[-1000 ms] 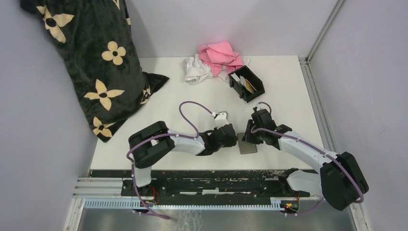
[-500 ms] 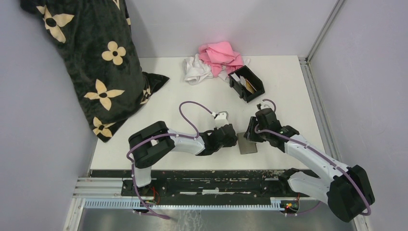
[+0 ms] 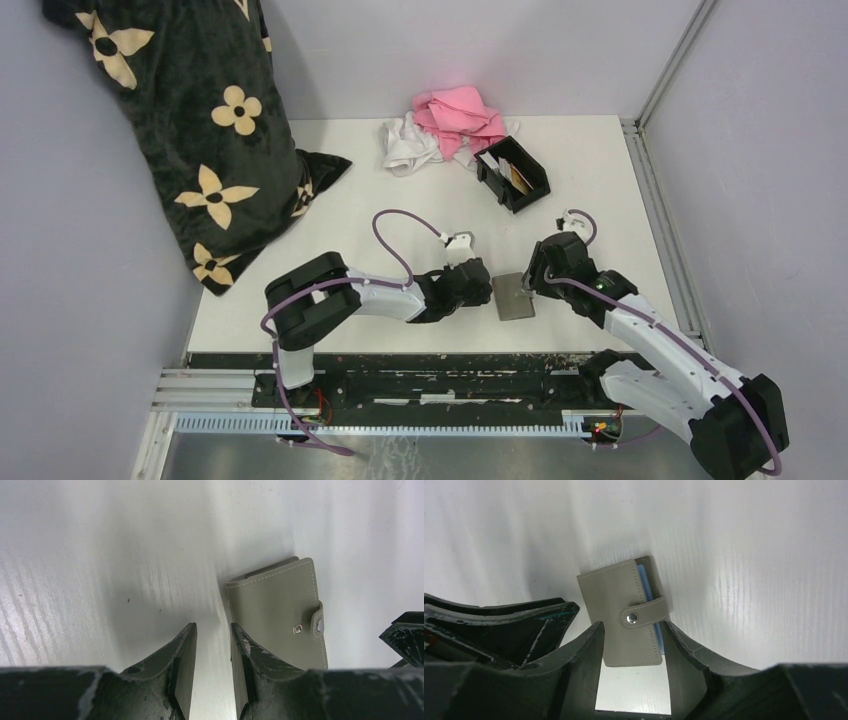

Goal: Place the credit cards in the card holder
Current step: Close the card holder at the center of the board.

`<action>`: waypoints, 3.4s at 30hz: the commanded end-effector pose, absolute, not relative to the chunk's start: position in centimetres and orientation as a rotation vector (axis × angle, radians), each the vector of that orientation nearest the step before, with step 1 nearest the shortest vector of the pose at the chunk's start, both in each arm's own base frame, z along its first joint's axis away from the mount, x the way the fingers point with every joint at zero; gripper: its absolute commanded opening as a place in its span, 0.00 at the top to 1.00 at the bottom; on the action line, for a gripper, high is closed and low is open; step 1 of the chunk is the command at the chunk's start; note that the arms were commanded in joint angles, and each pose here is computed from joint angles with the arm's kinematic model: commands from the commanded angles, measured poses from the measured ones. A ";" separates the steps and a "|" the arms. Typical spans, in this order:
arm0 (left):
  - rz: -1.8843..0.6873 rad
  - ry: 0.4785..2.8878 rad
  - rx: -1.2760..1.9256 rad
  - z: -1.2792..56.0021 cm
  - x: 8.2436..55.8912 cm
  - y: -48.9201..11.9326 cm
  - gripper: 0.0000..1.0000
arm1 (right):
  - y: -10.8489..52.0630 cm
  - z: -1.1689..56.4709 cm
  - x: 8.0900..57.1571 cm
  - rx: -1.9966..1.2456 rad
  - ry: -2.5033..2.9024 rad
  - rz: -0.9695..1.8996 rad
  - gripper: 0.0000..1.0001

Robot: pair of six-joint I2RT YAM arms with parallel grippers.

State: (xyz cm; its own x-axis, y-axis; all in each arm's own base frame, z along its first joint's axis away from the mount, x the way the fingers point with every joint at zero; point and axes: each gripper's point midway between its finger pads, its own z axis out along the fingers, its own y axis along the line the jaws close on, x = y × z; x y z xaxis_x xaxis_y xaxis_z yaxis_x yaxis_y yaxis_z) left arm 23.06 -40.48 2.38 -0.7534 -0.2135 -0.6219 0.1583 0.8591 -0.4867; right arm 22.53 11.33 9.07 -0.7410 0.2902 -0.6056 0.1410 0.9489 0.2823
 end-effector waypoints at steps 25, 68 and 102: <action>-0.692 2.304 0.083 5.1 22.3 -42.1 0.59 | 9.8 5.4 23.0 0.589 2.351 0.496 0.46; -0.704 2.355 0.107 2.9 22.2 -44.6 0.58 | 10.5 3.4 22.6 0.600 2.374 0.607 0.46; -0.700 2.357 0.113 2.7 22.1 -45.0 0.58 | 10.7 2.3 22.5 0.598 2.395 0.621 0.46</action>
State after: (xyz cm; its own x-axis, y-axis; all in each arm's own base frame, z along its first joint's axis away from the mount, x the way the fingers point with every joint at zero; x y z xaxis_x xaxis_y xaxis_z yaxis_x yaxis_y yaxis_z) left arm 22.17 -44.17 2.59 -0.7816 -0.1229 -0.6115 0.2297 0.8548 -0.4654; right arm 22.37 10.75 2.51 -0.7306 0.5387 -0.4196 0.2688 0.7918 0.5485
